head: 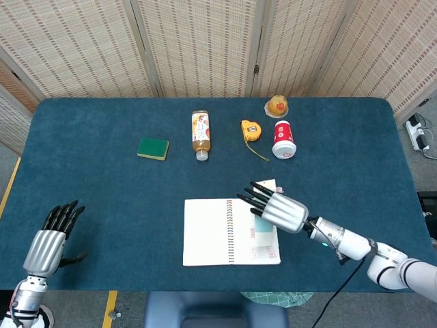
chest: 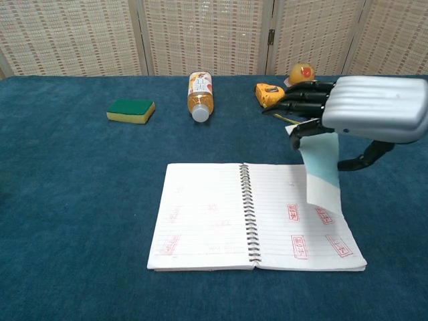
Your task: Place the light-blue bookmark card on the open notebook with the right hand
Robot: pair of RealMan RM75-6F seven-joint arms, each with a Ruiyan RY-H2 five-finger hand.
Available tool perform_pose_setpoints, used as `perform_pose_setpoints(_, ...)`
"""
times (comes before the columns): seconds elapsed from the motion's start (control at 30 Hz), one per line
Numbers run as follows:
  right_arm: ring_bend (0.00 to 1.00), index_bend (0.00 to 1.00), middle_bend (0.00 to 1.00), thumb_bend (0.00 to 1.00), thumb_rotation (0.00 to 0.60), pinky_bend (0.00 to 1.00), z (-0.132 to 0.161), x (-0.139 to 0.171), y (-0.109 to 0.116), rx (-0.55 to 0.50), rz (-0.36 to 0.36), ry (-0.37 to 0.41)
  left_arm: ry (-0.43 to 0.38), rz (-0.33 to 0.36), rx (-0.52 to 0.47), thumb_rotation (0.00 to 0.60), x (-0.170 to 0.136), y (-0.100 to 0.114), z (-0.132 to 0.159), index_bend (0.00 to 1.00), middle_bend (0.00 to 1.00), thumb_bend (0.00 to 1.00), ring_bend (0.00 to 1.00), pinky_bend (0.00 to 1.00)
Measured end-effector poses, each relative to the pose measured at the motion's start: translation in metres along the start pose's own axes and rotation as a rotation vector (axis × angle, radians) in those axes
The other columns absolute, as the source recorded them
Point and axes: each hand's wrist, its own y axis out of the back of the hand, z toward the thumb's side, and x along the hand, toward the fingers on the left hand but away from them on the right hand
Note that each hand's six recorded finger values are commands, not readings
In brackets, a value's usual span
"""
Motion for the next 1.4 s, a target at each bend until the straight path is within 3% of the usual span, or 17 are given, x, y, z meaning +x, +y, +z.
perform_pose_setpoints(0.33, 0.00, 0.59, 0.00, 0.27, 0.600, 0.00, 0.030, -0.020, -0.012, 0.004, 0.027, 0.102, 0.014, -0.007, -0.006, 0.600, 0.002, -0.001, -0.005, 0.10, 0.03, 0.14, 0.00, 0.00)
perform_pose_setpoints(0.87, 0.00, 0.58, 0.00, 0.27, 0.600, 0.00, 0.047, -0.034, -0.029, -0.031, 0.070, 0.104, 0.008, -0.013, -0.021, 0.600, 0.002, 0.000, -0.005, 0.10, 0.03, 0.14, 0.00, 0.00)
perform_pose_setpoints(1.4, 0.00, 0.54, 0.00, 0.26, 0.600, 0.00, 0.058, -0.039, -0.025, -0.006, 0.089, 0.104, -0.001, 0.000, -0.047, 0.600, -0.001, 0.007, -0.004, 0.10, 0.03, 0.14, 0.00, 0.00)
